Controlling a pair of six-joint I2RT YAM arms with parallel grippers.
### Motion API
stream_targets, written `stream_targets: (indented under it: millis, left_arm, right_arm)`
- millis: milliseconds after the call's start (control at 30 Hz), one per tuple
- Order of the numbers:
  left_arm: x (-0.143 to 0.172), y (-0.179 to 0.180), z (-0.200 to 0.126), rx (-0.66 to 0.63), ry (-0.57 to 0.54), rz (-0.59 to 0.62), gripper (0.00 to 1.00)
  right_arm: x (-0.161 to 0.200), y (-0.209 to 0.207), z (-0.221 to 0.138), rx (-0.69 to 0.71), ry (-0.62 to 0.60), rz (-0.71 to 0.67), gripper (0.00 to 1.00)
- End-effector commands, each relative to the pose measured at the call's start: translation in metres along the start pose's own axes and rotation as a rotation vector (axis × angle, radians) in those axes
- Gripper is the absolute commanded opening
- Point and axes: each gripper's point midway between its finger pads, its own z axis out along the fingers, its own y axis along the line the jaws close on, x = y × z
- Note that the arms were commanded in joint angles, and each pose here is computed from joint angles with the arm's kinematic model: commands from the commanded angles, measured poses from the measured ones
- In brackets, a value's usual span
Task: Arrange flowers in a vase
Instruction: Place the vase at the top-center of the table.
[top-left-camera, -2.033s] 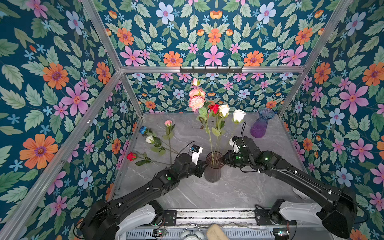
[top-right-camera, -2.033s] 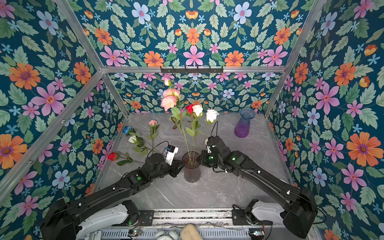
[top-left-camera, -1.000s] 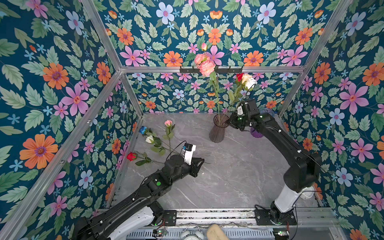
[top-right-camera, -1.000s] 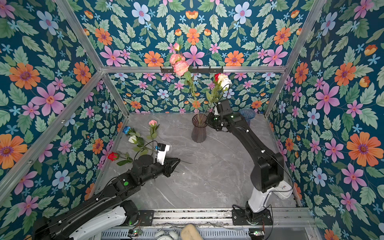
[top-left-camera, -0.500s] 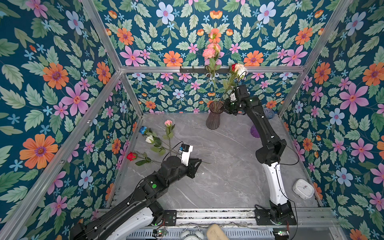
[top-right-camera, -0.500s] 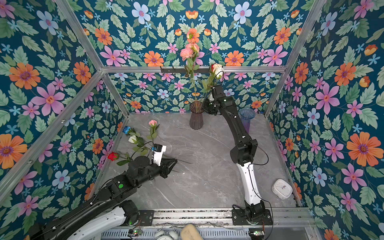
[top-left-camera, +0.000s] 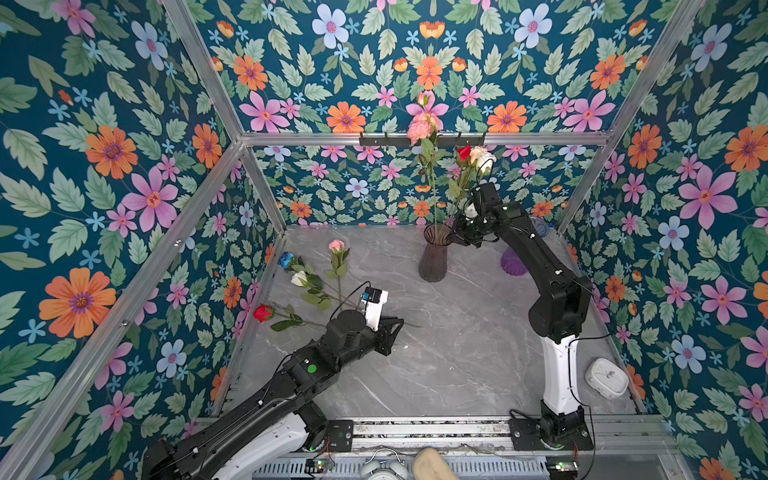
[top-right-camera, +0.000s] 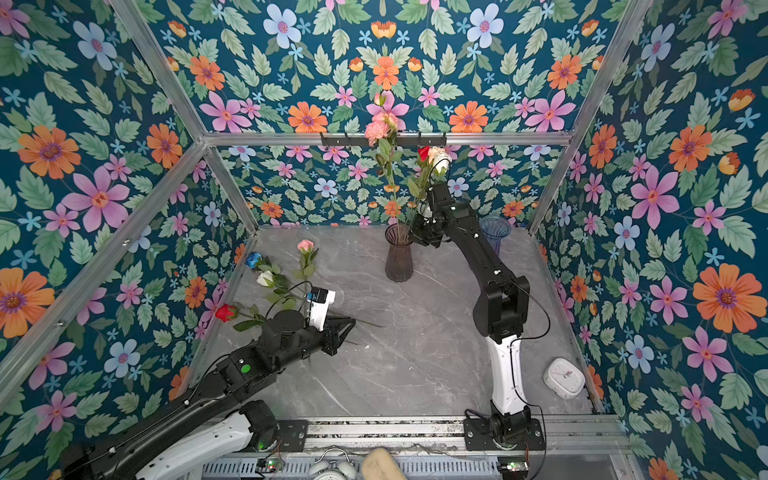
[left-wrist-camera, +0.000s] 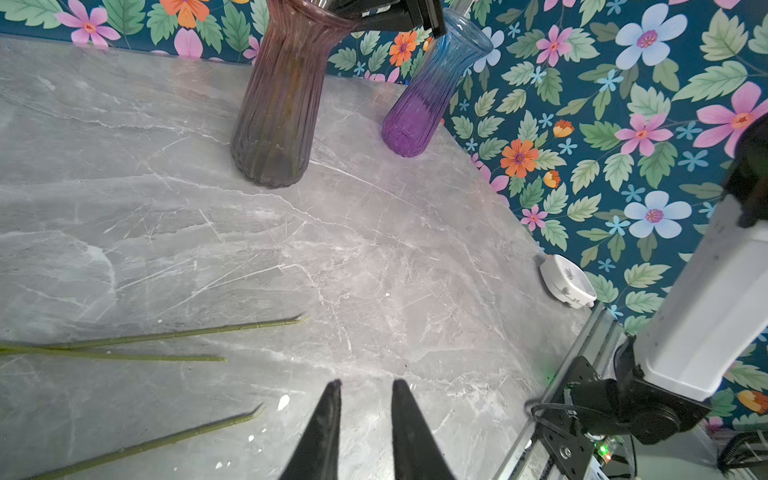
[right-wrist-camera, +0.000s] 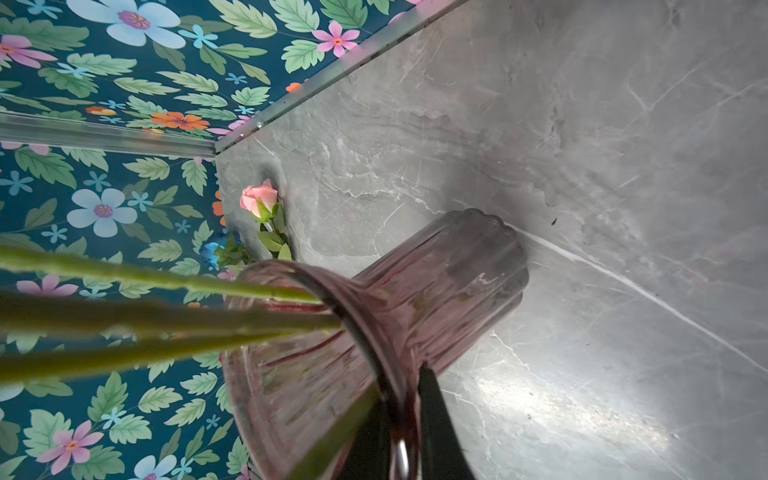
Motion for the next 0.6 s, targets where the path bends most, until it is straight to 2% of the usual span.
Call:
stream_targets:
  millis: [0,300,567]
  left_arm:
    - [-0.0090,-0.0062,-0.0006,0.024,-0.026,0.012,0.25]
    - [-0.0104,-0.0076,-0.0008,0.028,-0.027,0.014,0.25]
    - [-0.0094,-0.0038,-0.0043,0.009,-0.029,0.020,0.25]
  right_arm:
    - [-0.0108,0.0259,-0.0101,-0.103,-0.058,-0.051,0.00]
    - [-0.0070,0.0200,-0.0068,-0.074,-0.060,-0.070,0.01]
    - [-0.0108,0.0253,-0.0058,-0.091,-0.065,-0.070,0.21]
